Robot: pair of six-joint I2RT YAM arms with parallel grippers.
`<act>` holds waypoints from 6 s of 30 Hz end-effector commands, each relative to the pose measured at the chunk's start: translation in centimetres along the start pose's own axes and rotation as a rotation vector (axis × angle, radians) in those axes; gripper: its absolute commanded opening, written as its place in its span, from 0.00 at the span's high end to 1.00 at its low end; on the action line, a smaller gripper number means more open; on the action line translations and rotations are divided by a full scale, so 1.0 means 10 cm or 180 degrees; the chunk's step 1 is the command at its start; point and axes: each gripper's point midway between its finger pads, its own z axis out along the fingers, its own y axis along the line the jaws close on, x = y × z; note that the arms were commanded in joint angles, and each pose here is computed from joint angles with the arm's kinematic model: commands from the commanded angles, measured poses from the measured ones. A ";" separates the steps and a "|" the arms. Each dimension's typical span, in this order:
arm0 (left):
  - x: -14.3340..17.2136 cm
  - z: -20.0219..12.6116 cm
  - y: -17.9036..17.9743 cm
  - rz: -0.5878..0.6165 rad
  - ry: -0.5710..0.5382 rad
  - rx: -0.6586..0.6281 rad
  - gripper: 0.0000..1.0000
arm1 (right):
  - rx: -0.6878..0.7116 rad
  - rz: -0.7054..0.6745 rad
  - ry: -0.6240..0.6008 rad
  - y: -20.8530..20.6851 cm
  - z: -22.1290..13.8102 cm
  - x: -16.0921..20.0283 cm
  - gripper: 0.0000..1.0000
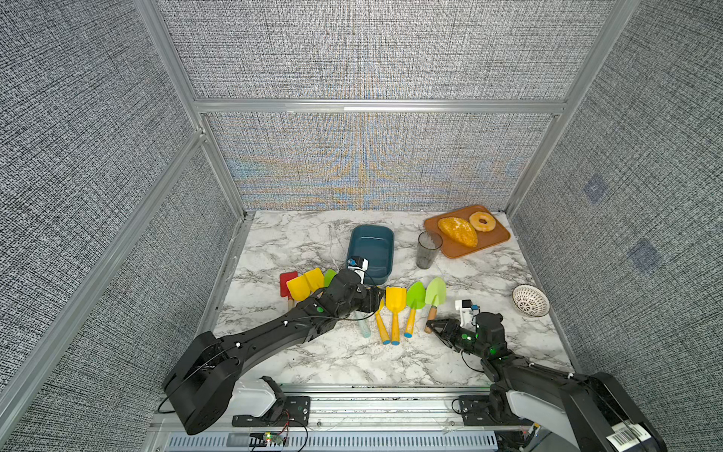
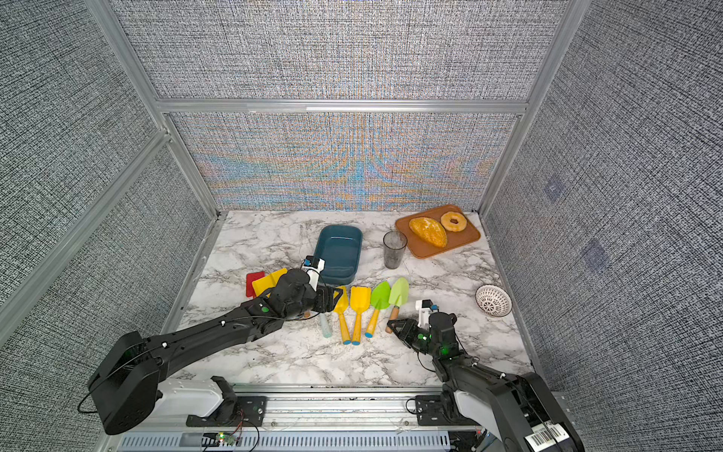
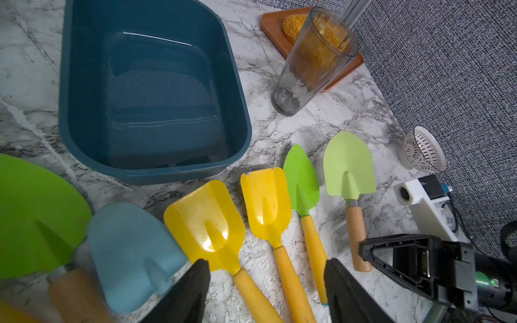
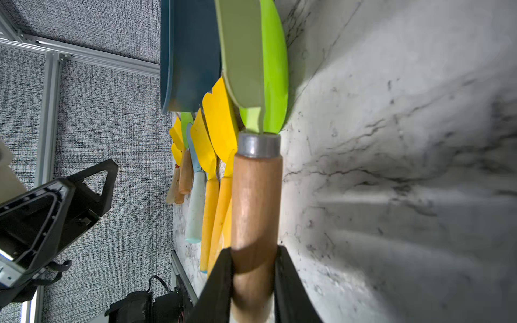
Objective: Take the shovel out of the storage box
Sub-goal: Place the shovel at the center of the board, then reset both arms
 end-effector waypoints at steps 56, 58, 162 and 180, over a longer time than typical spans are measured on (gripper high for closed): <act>-0.82 -0.86 1.36 0.0444 -0.0698 -0.1813 0.11 | 0.1530 -0.1851 -0.2297 0.43 -0.92 -1.52 0.01; -0.86 -1.03 1.58 0.0544 -0.0808 -0.2150 0.04 | 0.1683 -0.1968 -0.2457 0.44 -1.02 -1.64 0.01; -0.51 -0.97 3.21 0.0397 -0.1364 -0.3019 0.01 | 0.2166 -0.2724 -0.2844 -0.17 -0.75 -2.27 0.01; -0.48 -1.03 3.17 0.0420 -0.1478 -0.3002 0.01 | 0.2165 -0.2724 -0.2848 -0.16 -0.75 -2.27 0.01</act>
